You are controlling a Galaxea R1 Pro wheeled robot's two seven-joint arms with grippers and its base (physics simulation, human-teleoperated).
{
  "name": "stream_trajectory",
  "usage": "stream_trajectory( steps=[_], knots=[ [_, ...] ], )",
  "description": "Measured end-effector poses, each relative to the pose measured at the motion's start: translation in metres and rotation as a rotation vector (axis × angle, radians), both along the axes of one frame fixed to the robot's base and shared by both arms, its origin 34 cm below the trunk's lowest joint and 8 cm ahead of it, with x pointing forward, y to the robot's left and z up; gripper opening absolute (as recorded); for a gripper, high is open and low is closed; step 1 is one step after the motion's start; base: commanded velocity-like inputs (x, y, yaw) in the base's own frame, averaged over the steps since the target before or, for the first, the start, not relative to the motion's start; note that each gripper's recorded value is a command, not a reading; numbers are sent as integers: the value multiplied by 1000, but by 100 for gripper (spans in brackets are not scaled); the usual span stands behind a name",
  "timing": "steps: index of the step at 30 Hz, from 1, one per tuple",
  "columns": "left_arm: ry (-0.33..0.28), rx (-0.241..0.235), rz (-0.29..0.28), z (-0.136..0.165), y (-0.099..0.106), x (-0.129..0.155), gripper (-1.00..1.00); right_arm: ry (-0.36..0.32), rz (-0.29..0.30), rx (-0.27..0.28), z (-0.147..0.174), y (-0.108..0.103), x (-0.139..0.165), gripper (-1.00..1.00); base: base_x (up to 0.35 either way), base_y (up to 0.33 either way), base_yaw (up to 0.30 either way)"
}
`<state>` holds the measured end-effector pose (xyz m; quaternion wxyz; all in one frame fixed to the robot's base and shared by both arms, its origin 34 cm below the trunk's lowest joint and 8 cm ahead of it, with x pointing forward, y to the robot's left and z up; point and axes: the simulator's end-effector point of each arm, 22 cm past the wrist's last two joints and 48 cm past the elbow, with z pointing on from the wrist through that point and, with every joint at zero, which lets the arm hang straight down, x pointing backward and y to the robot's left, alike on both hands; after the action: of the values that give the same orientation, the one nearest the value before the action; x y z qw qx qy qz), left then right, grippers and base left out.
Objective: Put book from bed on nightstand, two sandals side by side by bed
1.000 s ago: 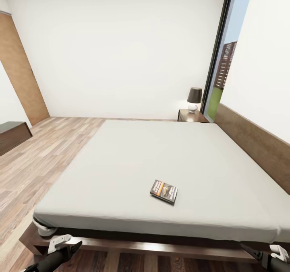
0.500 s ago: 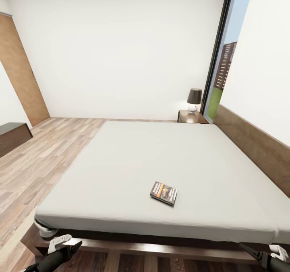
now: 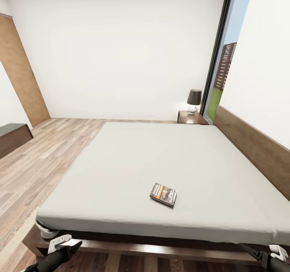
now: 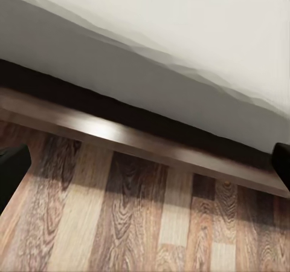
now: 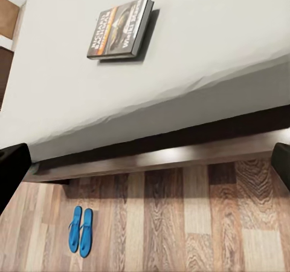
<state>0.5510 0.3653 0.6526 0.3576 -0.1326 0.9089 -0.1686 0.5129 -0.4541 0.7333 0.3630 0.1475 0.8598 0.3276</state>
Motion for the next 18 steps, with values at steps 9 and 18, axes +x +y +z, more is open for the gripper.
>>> stream_trajectory(
  steps=[9, 18],
  knots=[
    [0, 0, 0, 12, 0, -1, 100, 0, 0, 0, 12, 0, -1, 100, 0, 0, 0],
    [1, 0, 0, 24, 0, -3, 100, 0, 6, 17, 20, 12, -1, 100, 0, 0, 0]
  ],
)
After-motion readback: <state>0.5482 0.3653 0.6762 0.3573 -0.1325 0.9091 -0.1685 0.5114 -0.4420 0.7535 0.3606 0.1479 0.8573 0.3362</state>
